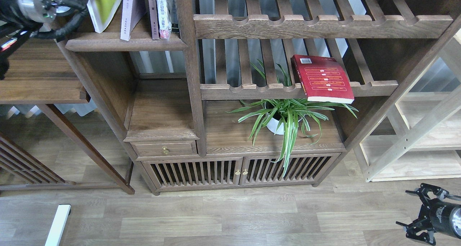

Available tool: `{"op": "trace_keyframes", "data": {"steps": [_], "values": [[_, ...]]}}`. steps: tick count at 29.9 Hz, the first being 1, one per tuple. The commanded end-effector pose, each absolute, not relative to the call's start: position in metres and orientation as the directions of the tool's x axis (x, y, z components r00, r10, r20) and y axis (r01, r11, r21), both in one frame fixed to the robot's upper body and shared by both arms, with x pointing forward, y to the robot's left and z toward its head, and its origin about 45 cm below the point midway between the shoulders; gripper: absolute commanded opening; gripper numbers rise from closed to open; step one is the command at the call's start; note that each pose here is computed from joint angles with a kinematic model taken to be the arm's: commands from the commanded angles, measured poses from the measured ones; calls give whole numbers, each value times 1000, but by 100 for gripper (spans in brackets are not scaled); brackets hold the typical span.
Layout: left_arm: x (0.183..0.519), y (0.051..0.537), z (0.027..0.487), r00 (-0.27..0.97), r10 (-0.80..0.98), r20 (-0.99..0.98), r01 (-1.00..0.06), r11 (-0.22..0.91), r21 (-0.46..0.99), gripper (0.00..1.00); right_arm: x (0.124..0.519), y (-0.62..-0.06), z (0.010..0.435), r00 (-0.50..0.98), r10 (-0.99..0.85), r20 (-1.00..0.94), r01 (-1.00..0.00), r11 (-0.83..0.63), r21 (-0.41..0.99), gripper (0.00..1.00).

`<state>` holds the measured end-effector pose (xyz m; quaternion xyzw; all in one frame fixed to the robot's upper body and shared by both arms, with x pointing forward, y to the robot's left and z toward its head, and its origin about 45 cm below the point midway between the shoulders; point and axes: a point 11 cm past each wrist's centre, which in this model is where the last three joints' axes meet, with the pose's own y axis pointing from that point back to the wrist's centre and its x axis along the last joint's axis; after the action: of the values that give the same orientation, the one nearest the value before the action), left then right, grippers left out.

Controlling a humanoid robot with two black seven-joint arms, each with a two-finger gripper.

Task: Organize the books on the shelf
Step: 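Press the book upright beside the shelf books with the left gripper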

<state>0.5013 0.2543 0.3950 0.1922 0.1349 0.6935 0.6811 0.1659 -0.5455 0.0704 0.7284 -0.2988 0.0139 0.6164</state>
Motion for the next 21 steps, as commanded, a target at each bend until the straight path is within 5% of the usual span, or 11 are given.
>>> {"op": "trace_keyframes", "data": {"steps": [1,21], "values": [[506,242,384,5,997,76,-883,-31,468,0,166,-546,71,821,-417,389,-452,-60,890,100],[510,234,377,0,999,52,-875,-25,484,0,162,-547,67,824,-416,384,-444,-55,894,100]]}}
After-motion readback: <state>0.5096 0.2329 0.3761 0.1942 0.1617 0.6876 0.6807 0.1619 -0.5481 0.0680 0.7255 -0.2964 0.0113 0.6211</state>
